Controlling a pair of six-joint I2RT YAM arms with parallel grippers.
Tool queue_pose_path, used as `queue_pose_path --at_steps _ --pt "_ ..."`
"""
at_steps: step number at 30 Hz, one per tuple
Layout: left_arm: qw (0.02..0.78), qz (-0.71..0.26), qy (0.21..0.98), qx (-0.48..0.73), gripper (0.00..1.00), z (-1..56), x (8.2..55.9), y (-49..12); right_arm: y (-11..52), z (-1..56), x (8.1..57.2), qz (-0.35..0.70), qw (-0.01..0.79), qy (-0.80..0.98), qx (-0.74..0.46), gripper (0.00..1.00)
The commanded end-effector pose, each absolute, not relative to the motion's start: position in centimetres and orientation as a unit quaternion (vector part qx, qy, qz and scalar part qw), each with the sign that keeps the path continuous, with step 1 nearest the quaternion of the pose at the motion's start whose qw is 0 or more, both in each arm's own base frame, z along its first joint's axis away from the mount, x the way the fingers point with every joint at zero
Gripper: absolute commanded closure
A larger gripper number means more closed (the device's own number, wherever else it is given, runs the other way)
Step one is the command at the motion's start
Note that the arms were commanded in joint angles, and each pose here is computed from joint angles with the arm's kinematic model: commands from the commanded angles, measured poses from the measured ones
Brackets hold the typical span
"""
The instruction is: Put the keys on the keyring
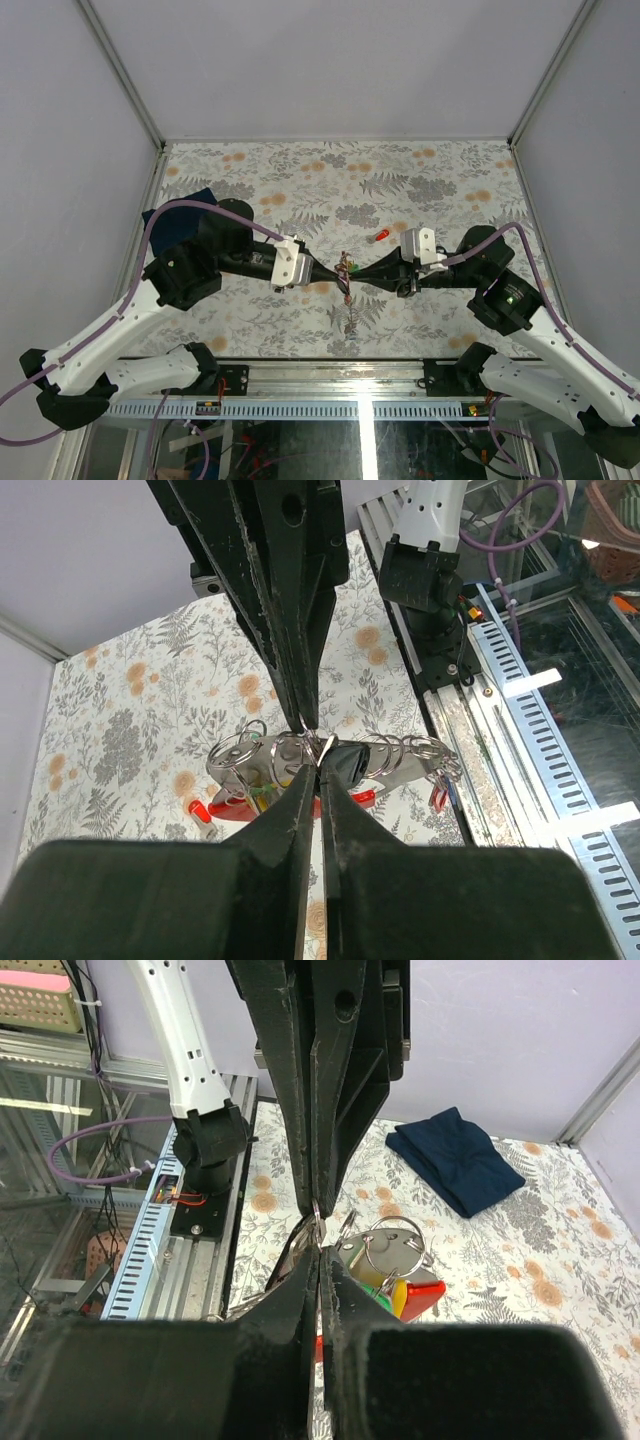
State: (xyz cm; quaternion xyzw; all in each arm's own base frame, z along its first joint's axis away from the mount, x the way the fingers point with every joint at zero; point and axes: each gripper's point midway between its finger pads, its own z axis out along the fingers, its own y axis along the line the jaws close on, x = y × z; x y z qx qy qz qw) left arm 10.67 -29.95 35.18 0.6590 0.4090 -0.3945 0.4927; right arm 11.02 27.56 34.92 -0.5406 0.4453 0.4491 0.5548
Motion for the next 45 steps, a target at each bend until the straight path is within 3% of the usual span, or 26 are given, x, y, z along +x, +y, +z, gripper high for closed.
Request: queue_pose_path --at_steps 1,33,39,45 --pt "0.497 -0.391 0.406 0.660 1.00 35.2 10.6 -29.9 26.9 39.6 11.2 0.441 0.618 0.404 -0.510 1.00" --pt "0.511 -0.357 0.430 0.654 1.00 34.4 12.2 -30.0 25.9 41.2 13.3 0.424 0.669 0.428 -0.435 1.00" --pt "0.547 -0.372 0.487 0.570 1.00 34.5 14.0 -30.4 24.7 39.1 16.8 0.353 0.683 0.501 -0.396 1.00" --pt "0.546 -0.378 0.568 0.486 0.92 32.7 16.1 -30.3 23.0 36.7 19.4 0.291 0.681 0.569 -0.357 1.00"
